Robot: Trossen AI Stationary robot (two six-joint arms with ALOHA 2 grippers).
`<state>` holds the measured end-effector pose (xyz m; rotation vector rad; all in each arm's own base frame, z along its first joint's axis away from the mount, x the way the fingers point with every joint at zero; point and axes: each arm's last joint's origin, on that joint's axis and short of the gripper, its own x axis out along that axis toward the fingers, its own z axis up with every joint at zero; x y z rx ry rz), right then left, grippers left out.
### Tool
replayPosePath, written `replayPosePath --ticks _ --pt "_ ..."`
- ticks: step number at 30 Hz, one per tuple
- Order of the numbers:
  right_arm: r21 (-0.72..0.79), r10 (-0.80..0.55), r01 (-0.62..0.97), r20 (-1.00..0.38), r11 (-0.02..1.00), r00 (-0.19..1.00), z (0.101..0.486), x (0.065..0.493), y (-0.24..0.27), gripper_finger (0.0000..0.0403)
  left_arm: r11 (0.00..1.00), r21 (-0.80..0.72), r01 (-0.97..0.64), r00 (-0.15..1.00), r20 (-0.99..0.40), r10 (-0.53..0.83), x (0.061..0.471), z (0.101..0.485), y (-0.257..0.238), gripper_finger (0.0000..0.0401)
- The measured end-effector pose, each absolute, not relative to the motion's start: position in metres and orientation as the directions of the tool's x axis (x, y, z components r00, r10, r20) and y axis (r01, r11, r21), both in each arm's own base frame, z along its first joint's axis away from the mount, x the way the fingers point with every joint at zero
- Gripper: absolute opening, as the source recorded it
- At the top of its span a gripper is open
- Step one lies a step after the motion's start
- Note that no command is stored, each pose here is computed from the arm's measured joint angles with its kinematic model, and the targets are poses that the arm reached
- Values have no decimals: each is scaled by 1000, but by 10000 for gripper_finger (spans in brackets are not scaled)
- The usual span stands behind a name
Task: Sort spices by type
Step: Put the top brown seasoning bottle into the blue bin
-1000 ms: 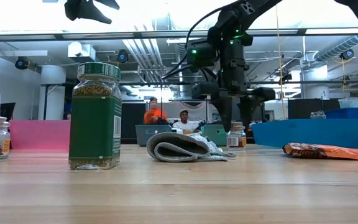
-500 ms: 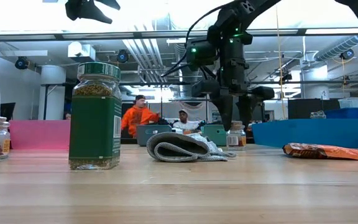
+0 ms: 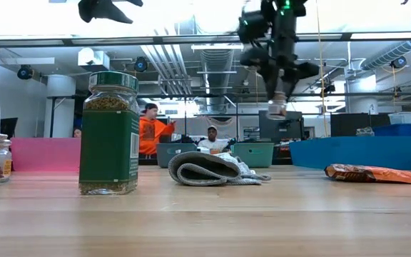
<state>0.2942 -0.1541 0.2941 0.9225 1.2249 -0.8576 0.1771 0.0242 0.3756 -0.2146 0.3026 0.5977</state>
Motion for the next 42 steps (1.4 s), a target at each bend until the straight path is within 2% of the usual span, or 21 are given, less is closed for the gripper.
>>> replayPosePath --ticks 10,15,23,35,42 --pt "45 -32 951 -998 306 58 294 212 -244 162 738 -288 -610 786 -337 517 177 376 24 288" --pt "16 9 964 -1000 265 14 273 185 -276 162 705 -350 -617 785 -341 518 179 376 24 288" --pt "25 18 945 -1000 325 21 244 182 -291 162 634 -451 -628 778 -358 516 184 373 25 288" --pt "35 -17 952 -999 303 42 203 179 -284 162 615 -454 -644 765 -364 532 188 371 25 288" --pt "33 -12 957 -999 288 38 192 177 -280 162 588 -518 -622 779 -329 534 190 374 26 288"
